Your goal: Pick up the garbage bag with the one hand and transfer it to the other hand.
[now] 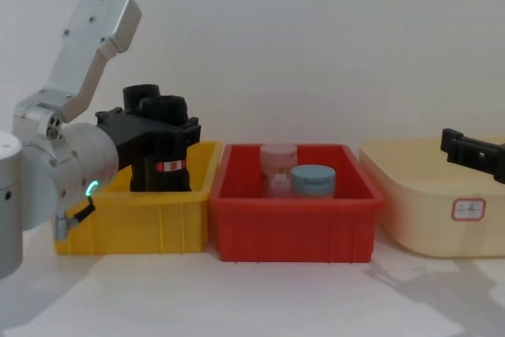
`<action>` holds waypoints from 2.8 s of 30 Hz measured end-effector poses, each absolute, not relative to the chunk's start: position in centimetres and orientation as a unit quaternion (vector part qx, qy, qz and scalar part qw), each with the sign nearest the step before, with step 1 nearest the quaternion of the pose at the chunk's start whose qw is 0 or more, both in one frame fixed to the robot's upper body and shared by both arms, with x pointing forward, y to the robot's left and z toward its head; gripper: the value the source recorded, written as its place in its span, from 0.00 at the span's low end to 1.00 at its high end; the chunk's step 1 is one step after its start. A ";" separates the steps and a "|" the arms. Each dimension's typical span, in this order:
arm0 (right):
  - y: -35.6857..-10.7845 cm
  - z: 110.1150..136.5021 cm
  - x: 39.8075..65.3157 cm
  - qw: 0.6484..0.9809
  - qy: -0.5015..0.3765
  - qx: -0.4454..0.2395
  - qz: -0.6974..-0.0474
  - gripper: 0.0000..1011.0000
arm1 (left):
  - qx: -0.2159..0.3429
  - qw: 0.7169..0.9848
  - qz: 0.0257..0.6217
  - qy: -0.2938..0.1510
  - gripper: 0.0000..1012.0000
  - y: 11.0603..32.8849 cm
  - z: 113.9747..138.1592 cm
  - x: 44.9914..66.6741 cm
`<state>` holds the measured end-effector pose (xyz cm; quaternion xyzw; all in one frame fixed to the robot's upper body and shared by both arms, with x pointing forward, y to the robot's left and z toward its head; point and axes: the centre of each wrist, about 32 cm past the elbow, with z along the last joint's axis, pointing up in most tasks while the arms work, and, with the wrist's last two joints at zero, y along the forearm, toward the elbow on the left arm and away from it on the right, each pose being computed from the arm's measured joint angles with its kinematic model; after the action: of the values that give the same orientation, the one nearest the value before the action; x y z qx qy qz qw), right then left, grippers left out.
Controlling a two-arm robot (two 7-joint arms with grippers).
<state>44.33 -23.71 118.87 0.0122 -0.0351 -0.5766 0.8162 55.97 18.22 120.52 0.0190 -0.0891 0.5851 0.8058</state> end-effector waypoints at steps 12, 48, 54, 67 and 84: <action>-23.7 118.9 44.3 0.816 -0.035 0.012 -0.577 0.99 | 0.011 0.803 0.589 -0.088 0.51 17.9 121.0 56.6; -23.7 118.9 44.3 0.816 -0.035 0.012 -0.577 0.99 | -0.075 0.874 0.464 -0.123 0.35 15.3 129.1 58.9; -23.7 118.9 44.3 0.816 -0.035 0.012 -0.577 0.99 | -0.079 0.893 0.428 -0.118 0.35 14.0 129.4 59.0; -23.7 118.9 44.3 0.816 -0.035 0.012 -0.577 0.99 | -0.075 0.935 0.332 -0.097 0.35 9.9 129.2 59.2; -23.7 118.9 44.3 0.816 -0.035 0.012 -0.577 0.99 | -0.065 0.962 0.254 -0.080 0.35 6.0 128.1 59.5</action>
<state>44.33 -23.71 118.87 0.0122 -0.0351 -0.5766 0.8162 59.54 6.03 128.06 -0.0651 -0.0796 0.2544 0.9616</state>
